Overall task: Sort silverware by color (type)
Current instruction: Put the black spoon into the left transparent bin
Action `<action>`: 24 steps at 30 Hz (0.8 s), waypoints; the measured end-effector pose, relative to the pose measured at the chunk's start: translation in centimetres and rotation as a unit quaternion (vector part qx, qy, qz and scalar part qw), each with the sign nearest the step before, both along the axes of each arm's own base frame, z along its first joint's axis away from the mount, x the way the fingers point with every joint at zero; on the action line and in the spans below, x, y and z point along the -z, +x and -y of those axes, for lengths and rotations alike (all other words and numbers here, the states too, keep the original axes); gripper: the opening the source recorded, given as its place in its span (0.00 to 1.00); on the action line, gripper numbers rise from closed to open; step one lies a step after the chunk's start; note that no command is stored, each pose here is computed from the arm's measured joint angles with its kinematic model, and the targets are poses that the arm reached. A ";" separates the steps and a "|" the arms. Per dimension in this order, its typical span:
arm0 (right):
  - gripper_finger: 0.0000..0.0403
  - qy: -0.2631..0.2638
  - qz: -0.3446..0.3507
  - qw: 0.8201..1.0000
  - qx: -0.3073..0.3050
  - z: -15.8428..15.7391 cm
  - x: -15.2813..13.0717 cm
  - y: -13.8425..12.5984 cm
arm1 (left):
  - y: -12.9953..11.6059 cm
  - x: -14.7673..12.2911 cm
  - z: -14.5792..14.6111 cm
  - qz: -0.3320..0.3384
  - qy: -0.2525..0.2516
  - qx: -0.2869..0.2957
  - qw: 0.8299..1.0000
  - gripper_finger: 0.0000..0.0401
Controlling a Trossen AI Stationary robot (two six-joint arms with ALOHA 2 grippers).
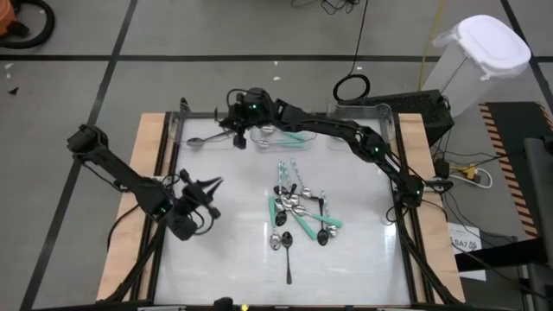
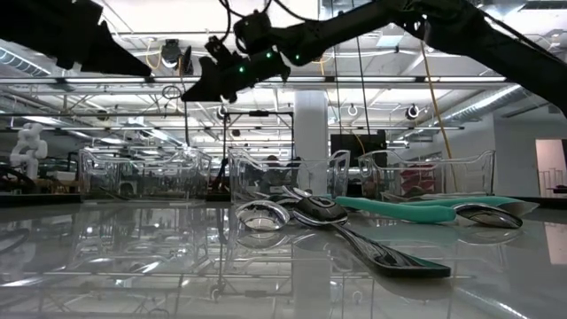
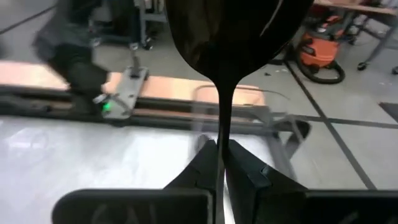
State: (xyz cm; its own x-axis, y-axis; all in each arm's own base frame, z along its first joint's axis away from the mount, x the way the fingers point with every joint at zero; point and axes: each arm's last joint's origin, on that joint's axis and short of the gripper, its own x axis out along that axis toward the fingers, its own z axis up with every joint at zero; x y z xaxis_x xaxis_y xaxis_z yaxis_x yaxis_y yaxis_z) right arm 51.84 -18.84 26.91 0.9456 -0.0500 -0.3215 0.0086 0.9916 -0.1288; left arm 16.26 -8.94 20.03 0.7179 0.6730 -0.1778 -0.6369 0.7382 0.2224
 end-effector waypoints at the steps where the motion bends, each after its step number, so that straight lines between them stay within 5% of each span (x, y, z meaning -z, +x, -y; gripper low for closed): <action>1: 0.02 -0.008 -0.001 1.000 -0.007 -0.4 -0.2 0.1 | -0.3 -0.3 -0.4 0.006 -0.009 -0.007 1.000 0.11; 5: 0.02 -0.034 -0.013 0.999 -0.023 -1.2 -0.4 0.1 | -1.7 -1.5 -1.9 0.028 -0.040 -0.019 0.999 0.19; 11: 0.02 -0.052 -0.033 0.998 0.007 -0.9 -0.3 -0.2 | -2.4 -4.7 -3.0 -0.001 0.018 -0.015 1.000 0.32; 18: 0.02 -0.120 -0.005 0.991 0.059 -1.0 -1.1 0.2 | -1.9 -9.3 -4.3 0.045 -0.013 -0.060 0.997 0.33; 24: 0.02 -0.108 0.050 0.991 0.064 -0.3 -1.6 0.5 | -2.1 -8.7 -4.3 0.058 -0.051 -0.062 0.995 0.33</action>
